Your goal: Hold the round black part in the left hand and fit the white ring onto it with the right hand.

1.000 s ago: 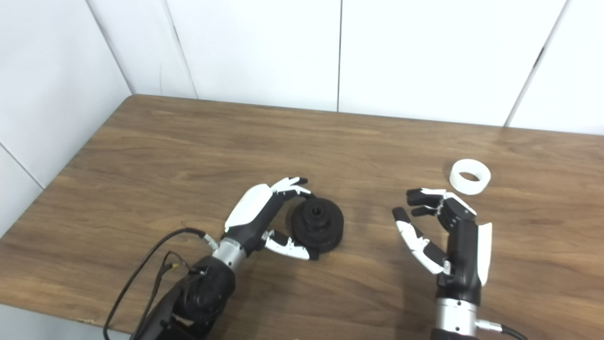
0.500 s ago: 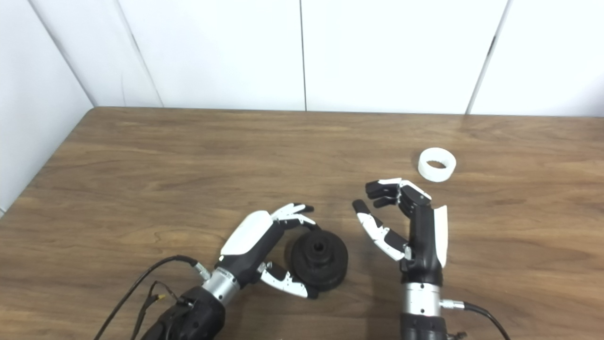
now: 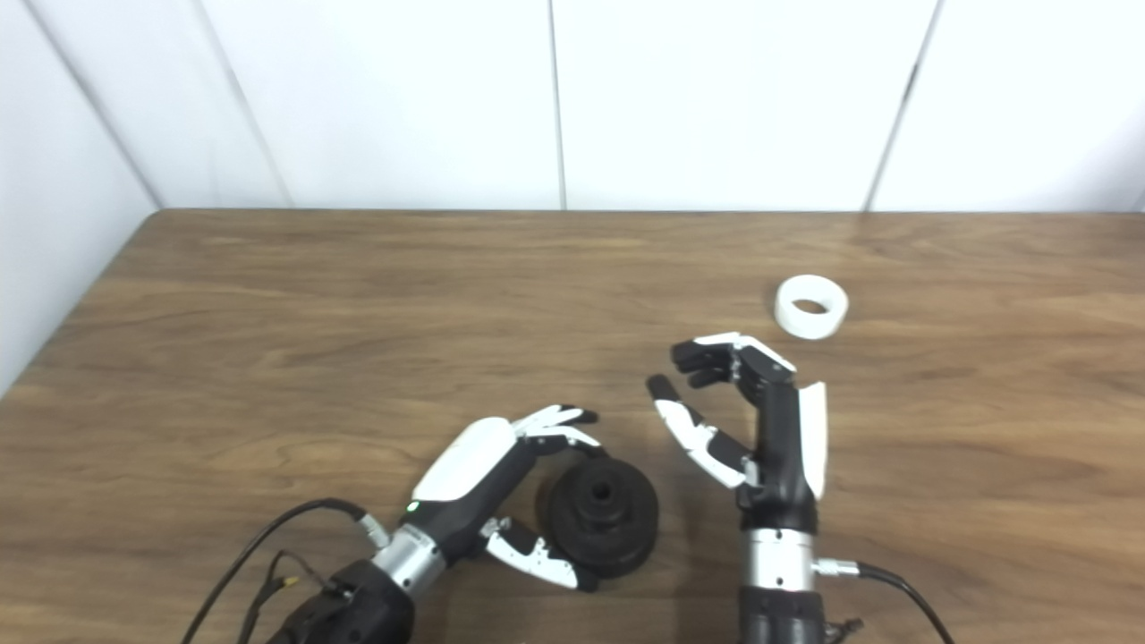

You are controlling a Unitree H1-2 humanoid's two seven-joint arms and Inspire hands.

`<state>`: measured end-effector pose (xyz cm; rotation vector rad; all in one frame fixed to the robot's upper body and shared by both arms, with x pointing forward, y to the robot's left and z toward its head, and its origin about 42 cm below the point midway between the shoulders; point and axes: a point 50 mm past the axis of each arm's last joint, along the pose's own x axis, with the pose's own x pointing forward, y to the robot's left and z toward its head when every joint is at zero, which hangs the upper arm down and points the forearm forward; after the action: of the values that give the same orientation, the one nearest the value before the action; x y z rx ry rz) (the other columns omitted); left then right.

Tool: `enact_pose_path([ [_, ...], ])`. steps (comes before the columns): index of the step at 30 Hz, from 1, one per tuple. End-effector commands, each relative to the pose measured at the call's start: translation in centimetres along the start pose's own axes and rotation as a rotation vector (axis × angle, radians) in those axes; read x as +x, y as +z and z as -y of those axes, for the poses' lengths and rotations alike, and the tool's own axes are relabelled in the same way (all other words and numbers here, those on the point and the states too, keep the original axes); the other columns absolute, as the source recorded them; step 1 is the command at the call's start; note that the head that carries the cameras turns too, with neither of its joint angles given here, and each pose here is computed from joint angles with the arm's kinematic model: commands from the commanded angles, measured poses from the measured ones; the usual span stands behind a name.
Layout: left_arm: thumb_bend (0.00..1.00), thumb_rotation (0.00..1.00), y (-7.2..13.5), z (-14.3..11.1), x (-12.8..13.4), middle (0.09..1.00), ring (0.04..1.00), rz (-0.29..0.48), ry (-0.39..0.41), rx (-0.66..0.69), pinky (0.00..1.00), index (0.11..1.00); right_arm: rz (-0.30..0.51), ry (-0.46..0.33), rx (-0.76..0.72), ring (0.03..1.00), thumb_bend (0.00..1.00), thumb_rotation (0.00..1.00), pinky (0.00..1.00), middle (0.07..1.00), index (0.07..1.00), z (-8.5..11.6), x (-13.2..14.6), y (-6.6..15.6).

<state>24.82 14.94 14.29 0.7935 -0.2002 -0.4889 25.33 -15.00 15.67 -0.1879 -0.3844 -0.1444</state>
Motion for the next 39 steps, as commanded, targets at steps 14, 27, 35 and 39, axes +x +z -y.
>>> enact_pose_path([
  [14,0.86,0.22,-1.5,-2.0,-1.1,0.906,0.937,0.024,0.001,0.023,0.88,0.561,0.033,-0.08,-0.002,0.553,0.49,0.16,0.48,0.571,0.488,-1.3,0.3,1.6],
  [27,0.86,0.19,-2.0,-1.9,-1.0,0.902,0.939,0.019,0.014,0.055,0.88,0.562,0.037,-0.012,-0.239,0.623,0.5,0.16,0.51,0.676,0.498,6.3,5.6,2.3],
  [35,0.86,0.19,-1.9,-1.7,-1.1,0.906,0.94,0.02,0.017,0.054,0.87,0.562,0.024,-0.011,-0.519,0.731,0.57,0.38,0.6,0.774,0.762,10.3,10.1,2.8],
  [39,0.86,0.18,-1.9,-1.5,-1.1,0.907,0.943,0.013,0.018,0.049,0.87,0.562,0.023,-0.007,-0.617,0.764,0.59,0.43,0.62,0.812,0.77,11.7,12.2,2.8],
])
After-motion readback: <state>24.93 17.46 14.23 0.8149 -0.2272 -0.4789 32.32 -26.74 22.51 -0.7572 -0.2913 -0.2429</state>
